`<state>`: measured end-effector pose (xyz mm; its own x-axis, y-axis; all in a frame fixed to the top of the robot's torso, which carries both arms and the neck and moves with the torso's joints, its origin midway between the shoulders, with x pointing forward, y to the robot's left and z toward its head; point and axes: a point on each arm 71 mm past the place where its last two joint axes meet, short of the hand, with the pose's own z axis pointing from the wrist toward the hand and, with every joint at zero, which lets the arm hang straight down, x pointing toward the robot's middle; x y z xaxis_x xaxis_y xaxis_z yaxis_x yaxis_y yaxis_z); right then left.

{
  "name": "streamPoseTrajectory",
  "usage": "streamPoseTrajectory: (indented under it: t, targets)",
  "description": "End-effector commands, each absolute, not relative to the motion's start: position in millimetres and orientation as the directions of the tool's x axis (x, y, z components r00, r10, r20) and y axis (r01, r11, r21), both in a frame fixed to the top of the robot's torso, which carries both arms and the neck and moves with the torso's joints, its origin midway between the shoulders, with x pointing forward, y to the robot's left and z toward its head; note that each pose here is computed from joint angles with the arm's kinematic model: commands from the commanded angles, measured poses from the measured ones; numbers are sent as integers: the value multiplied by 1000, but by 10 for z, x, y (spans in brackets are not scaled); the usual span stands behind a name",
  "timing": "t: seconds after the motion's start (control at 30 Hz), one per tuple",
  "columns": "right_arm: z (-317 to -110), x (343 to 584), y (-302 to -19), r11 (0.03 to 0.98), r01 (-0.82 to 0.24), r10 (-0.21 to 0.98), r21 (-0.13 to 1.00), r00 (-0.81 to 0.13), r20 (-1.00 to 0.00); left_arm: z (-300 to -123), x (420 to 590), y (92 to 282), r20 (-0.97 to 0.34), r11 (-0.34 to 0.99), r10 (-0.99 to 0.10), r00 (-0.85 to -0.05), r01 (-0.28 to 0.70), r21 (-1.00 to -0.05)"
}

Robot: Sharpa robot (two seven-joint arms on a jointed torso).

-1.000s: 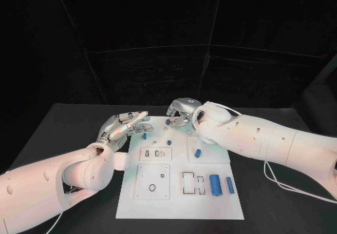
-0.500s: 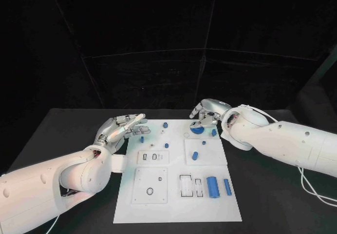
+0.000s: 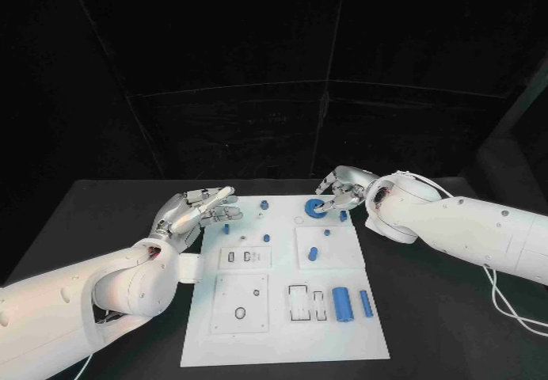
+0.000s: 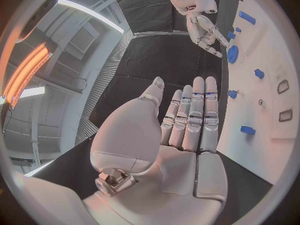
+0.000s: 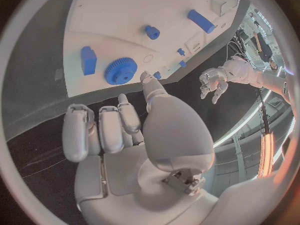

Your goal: Assemble the parts on the task board

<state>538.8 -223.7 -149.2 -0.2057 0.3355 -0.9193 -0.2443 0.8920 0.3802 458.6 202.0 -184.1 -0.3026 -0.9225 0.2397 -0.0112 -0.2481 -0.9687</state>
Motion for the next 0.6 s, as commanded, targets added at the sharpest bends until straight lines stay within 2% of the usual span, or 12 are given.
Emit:
streamPoseTrajectory:
  t: [0.03, 0.6]
  targets:
    - [-1531, 5414, -2216, 903, -212, 317, 373, -256, -913, -1828, 4586, 1998, 242, -254, -914, -326, -6, -967]
    - [-1581, 5476, -2140, 927, -202, 258, 317, -273, -927, -1833, 4595, 1984, 243, -254, -913, -328, -8, -967]
